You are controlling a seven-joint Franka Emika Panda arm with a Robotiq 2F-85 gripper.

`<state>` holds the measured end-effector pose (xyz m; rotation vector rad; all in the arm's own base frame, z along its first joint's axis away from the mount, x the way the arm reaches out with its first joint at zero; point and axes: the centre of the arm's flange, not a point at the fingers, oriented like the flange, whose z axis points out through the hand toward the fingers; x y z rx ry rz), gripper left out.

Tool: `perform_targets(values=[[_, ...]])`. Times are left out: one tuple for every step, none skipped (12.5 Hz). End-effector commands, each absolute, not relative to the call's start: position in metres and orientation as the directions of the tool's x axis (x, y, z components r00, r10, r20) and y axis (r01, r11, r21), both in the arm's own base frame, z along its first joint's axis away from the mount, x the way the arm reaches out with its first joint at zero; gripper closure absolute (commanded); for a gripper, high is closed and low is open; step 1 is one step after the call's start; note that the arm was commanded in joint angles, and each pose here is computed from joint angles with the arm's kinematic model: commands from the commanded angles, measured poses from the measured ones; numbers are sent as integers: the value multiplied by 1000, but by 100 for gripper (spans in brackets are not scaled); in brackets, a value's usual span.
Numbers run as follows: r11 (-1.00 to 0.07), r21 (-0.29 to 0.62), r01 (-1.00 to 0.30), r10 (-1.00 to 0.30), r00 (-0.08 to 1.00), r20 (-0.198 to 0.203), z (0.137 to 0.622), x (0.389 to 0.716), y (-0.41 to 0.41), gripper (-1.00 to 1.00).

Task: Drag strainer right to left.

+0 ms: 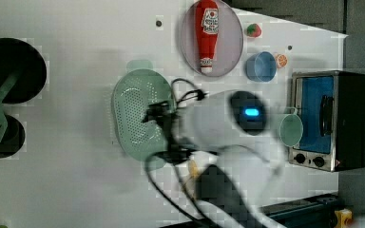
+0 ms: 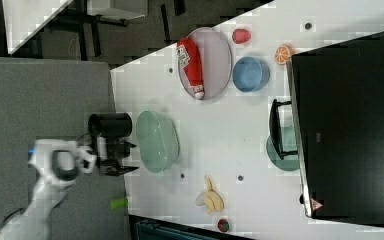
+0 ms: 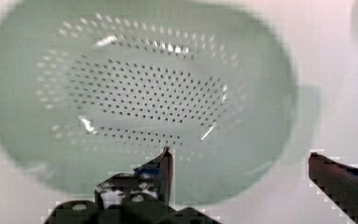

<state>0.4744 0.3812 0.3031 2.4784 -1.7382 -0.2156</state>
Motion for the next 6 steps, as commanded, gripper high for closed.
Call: perform_targets(values=[[-514,33,-857,-857,512,-52,440,511,294,-100],[-543,26,-840,-840,541,-43,471,513,261,-100],[-574,15,-818,-818,574,-38,499,515,225,-100],[-593,6,-805,-805,592,-34,523,515,187,-100],[-603,-3,-798,-797,602,-35,543,514,150,-100],[-615,-6,-789,-788,614,-41,557,512,117,-100]])
